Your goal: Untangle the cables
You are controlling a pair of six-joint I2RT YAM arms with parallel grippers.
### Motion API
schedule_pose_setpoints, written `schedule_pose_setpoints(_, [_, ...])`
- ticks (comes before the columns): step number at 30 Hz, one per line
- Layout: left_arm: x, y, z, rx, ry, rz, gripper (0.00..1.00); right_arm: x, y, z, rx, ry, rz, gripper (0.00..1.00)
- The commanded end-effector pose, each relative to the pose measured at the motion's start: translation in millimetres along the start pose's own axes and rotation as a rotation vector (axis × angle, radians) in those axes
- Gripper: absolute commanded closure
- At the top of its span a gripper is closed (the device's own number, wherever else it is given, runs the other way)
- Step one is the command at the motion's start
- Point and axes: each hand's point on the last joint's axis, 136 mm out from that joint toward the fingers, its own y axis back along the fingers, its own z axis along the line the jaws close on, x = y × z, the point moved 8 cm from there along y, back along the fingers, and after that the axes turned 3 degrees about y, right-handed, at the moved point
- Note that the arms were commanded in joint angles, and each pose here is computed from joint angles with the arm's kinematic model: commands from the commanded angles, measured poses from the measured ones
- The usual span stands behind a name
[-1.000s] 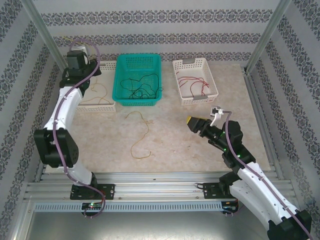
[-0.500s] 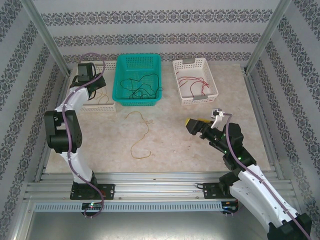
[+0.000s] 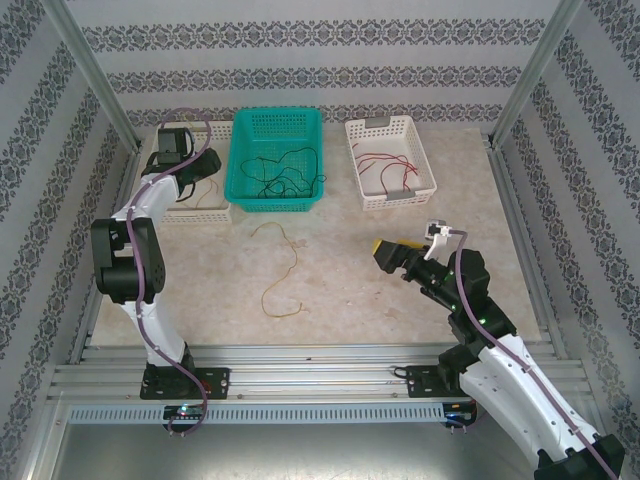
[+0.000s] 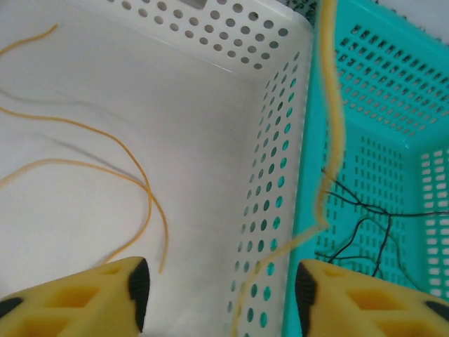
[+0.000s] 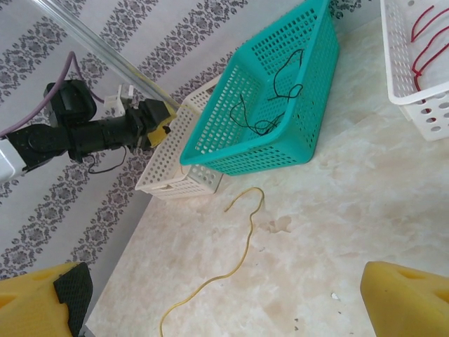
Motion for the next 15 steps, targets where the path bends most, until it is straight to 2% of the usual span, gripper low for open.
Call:
schedule_pose_setpoints(1, [-20,28,-11,0.031,0.008,-0.047,0.31,-5,2,3,0.004,0.022,-0.01,0.02])
schedule_pose_setpoints(6, [-25,76,-21,0.067,0.104,-0.124,0.16,-4,2,0,0.034,0.028,0.0,0.02])
schedule_pose_setpoints(11, [-9,118,-26,0.079,0.195,-0.139,0.12,-2,0,-1,0.029,0.016,0.012,0.02])
schedule_pose_setpoints(15, [25,151,-51,0.103,0.139,-0.135,0.12,0,-1,-4,0.041,0.016,0.012,0.02])
